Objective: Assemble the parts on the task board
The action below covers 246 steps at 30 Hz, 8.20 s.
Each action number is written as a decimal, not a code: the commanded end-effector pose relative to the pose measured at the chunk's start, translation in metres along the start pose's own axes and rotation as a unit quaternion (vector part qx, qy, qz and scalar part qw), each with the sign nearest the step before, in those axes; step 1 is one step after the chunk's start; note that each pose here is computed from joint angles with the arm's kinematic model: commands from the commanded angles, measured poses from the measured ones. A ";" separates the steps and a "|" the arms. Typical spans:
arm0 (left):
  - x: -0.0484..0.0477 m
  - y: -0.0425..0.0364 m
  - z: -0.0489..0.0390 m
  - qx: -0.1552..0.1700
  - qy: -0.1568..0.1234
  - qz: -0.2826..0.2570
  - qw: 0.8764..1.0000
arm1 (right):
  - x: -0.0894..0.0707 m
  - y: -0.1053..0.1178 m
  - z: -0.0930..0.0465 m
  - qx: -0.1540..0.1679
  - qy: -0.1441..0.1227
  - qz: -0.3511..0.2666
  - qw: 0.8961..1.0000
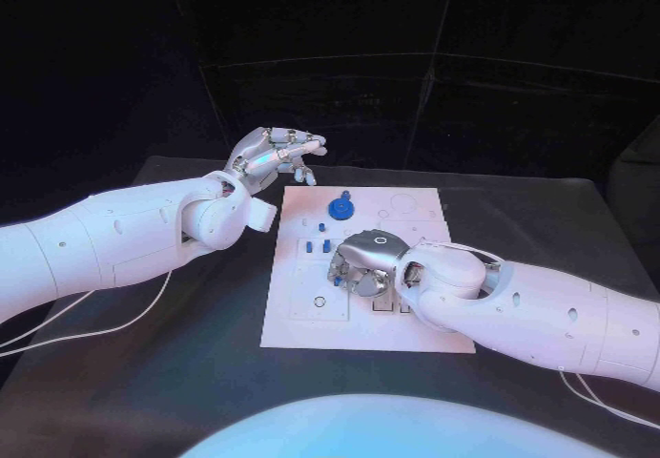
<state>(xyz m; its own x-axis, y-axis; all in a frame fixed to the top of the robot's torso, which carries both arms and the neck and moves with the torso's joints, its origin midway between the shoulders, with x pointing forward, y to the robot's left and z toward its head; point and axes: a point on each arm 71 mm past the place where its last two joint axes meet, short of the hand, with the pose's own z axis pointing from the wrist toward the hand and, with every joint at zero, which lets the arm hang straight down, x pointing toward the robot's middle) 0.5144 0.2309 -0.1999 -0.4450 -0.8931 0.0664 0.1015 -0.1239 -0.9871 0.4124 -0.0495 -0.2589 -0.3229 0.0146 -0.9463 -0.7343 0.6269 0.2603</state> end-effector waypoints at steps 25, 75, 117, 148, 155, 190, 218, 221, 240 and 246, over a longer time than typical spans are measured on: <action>-0.0001 -0.0011 0.0003 -0.001 0.005 -0.006 1.000 | -0.009 -0.003 -0.015 0.006 -0.069 0.006 0.998; 0.0001 0.0010 0.0020 -0.004 0.009 -0.008 1.000 | -0.040 -0.090 -0.061 0.145 0.003 -0.028 0.989; -0.0009 0.0016 0.0018 -0.008 0.010 -0.008 1.000 | -0.042 -0.087 -0.052 0.144 -0.020 -0.026 0.989; -0.0020 0.0023 0.0016 -0.011 0.010 -0.008 1.000 | -0.068 -0.065 -0.062 0.105 -0.107 -0.012 0.989; -0.0019 0.0024 0.0016 -0.012 0.010 -0.008 1.000 | -0.082 -0.043 -0.065 0.077 -0.126 0.002 0.989; 0.0002 0.0027 0.0043 -0.009 0.010 -0.008 1.000 | -0.016 0.036 -0.003 -0.052 0.001 0.027 0.998; 0.0023 0.0032 0.0056 -0.009 0.013 -0.010 1.000 | -0.007 0.033 0.004 -0.038 0.029 0.005 0.999; 0.0023 0.0032 0.0056 -0.009 0.013 -0.010 1.000 | -0.006 0.034 0.006 -0.039 0.032 0.006 0.999; 0.0019 0.0031 0.0052 -0.010 0.013 -0.010 1.000 | -0.002 0.038 0.006 -0.045 0.035 0.010 0.998; 0.0017 0.0031 0.0051 -0.010 0.013 -0.010 1.000 | -0.003 0.040 0.005 -0.048 0.029 0.012 0.998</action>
<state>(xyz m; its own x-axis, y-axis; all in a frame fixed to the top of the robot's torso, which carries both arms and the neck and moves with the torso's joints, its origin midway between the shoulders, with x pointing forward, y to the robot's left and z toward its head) 0.5184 0.2276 -0.2039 -0.4621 -0.8838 0.0731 0.0731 -0.1202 -0.9901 0.3886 -0.0217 -0.2474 -0.3753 -0.0162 -0.9268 -0.7737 0.5561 0.3036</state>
